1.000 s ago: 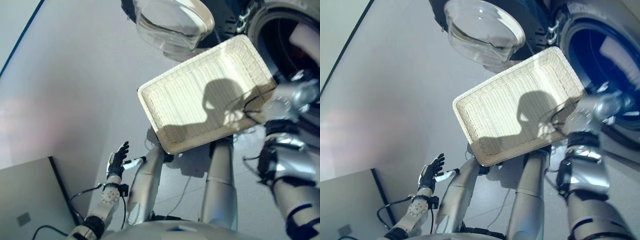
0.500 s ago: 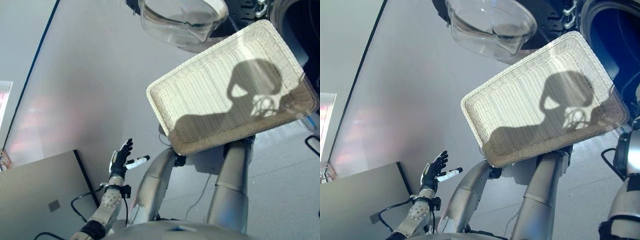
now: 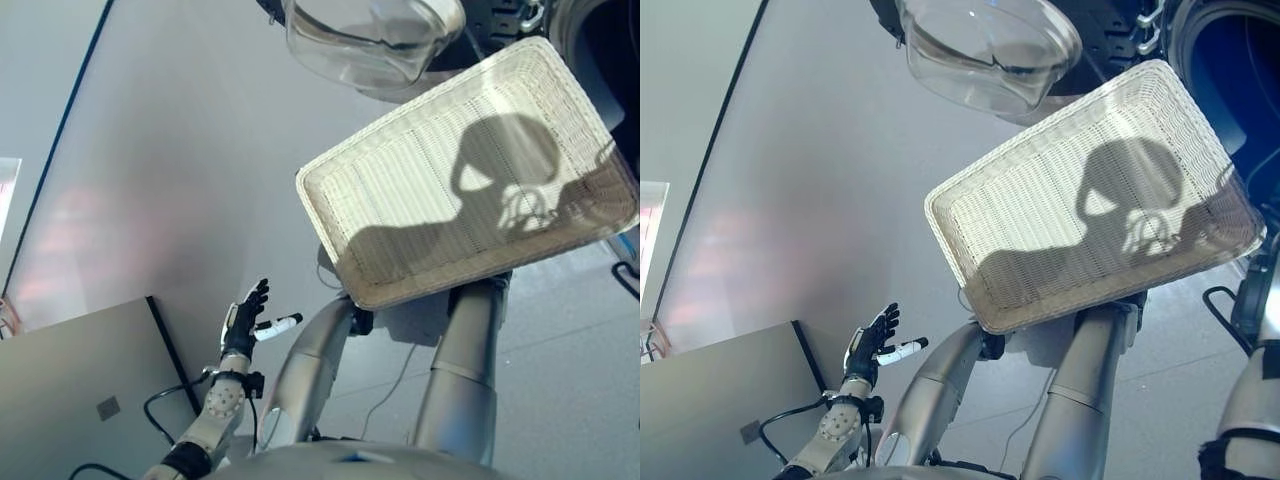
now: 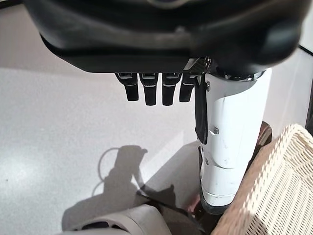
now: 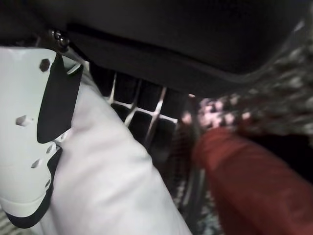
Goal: Pick up the clothes and place them into the washing machine
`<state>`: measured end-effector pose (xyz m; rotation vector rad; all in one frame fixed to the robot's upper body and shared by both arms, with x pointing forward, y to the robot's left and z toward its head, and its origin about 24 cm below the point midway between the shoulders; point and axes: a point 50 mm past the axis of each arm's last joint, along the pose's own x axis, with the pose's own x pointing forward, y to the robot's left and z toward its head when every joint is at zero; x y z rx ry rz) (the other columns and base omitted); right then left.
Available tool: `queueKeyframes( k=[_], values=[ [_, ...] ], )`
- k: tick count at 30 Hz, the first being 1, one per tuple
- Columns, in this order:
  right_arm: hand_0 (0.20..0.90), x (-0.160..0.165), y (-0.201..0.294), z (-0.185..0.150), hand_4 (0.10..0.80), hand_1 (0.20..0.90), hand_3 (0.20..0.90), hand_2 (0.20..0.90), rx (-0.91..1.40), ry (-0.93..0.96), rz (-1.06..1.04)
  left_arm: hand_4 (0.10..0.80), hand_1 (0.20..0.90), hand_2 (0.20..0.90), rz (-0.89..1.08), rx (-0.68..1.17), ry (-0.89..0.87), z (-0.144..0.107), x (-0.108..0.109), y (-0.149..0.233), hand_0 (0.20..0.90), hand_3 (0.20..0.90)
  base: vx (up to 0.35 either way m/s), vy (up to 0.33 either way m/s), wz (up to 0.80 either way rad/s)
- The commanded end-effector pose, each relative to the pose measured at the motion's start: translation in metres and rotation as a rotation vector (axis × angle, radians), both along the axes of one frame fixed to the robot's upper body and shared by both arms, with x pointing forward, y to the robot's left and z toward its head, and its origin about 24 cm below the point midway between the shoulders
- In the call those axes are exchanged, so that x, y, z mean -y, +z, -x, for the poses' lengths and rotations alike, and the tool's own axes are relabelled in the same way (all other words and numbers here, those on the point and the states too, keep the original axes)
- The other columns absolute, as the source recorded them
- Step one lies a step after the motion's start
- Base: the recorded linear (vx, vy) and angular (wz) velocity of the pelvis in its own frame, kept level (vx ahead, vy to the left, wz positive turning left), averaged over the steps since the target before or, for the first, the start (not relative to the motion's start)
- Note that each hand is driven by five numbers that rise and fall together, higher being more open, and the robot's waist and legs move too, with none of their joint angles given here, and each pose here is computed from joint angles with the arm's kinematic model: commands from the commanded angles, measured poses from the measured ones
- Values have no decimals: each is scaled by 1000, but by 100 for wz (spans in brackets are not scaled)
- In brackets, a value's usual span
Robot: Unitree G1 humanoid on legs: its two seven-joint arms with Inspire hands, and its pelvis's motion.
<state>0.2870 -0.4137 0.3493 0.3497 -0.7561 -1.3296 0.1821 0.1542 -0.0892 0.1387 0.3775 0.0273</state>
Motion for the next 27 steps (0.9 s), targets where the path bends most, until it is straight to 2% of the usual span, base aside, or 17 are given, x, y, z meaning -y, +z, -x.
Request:
queueKeyframes(
  k=[1,7,11,16,17,18,19,20,22,23,24,27],
  values=[
    [900,-5,96,65,800,900,900,900,216,-129,338,800,900,900,-75,-97,142,26,-39,-16,900,900,0,0,0],
    [900,-4,89,59,800,900,900,900,205,-108,314,800,900,900,-58,-109,150,28,-37,-18,900,900,0,0,0],
    [900,3,66,45,800,900,900,900,174,-66,231,800,900,900,-54,-115,153,27,-35,-19,900,900,0,0,0],
    [900,-1,-41,-14,800,900,900,900,-100,103,67,800,900,900,-26,-116,176,22,-35,-19,900,900,0,-6,-1],
    [900,-1,-42,-14,800,900,900,900,-101,102,65,800,900,900,-27,-117,175,22,-36,-19,900,900,3,-50,-6],
    [900,-15,-93,-36,800,900,900,900,-226,196,-10,800,900,900,-18,-115,159,20,-31,-19,900,900,-96,-53,-7],
    [900,-28,-123,-47,800,900,900,900,-298,252,-39,800,900,900,-13,-115,163,20,-30,-19,900,900,-100,-53,-10],
    [900,-29,-126,-47,800,900,900,900,-301,252,-43,800,900,900,-17,-117,164,21,-32,-19,900,900,-81,-53,-13],
    [900,-61,-187,-62,800,900,900,900,-415,376,-132,800,900,900,-10,-124,173,18,-30,-20,900,900,18,-60,-9],
    [900,-62,-189,-62,800,900,900,900,-416,377,-133,800,900,900,-11,-125,174,19,-31,-20,900,900,19,-80,7],
    [900,-85,-228,-66,800,900,900,900,-514,452,-182,800,900,900,-12,-125,175,17,-30,-20,900,900,29,-85,13],
    [900,-106,-262,-64,800,900,900,900,-567,526,-252,800,900,900,-32,-118,172,15,-35,-19,900,900,28,-90,29]
  ],
)
